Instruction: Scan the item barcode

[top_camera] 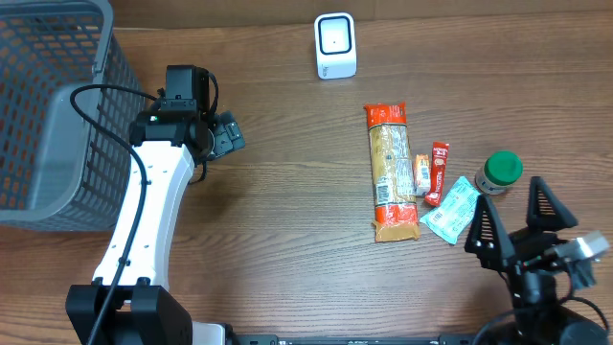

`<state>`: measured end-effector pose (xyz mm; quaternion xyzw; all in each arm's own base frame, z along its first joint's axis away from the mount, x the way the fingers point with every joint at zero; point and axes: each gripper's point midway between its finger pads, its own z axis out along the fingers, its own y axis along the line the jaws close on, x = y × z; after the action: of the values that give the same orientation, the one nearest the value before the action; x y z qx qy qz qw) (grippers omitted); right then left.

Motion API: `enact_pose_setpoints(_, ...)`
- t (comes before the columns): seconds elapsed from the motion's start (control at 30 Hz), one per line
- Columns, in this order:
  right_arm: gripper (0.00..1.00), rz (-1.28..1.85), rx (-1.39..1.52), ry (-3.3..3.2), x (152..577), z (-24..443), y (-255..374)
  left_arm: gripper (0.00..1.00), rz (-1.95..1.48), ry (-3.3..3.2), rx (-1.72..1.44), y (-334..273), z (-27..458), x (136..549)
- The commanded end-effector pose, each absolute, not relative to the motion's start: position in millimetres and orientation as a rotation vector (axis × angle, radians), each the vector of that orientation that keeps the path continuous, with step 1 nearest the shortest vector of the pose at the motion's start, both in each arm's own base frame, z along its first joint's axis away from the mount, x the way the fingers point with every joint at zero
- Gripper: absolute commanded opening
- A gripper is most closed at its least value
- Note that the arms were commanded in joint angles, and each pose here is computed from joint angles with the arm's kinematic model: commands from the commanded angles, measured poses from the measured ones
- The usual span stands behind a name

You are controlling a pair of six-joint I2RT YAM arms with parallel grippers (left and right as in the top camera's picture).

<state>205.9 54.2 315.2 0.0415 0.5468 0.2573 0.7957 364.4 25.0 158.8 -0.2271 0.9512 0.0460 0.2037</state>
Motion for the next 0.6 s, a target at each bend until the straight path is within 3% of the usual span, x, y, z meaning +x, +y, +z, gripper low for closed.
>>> enact_pose_setpoints(0.0, 1.00, 0.528, 0.067, 1.185, 212.4, 294.9, 56.9, 1.00, 0.145, 2.657, -0.622, 26.7, 158.1, 365.2)
enact_pose_setpoints(0.57, 1.00, 0.412, -0.025, 1.552, 237.6, 183.6, 65.4, 1.00, 0.145, 2.657, -0.622, 26.7, 158.1, 365.2)
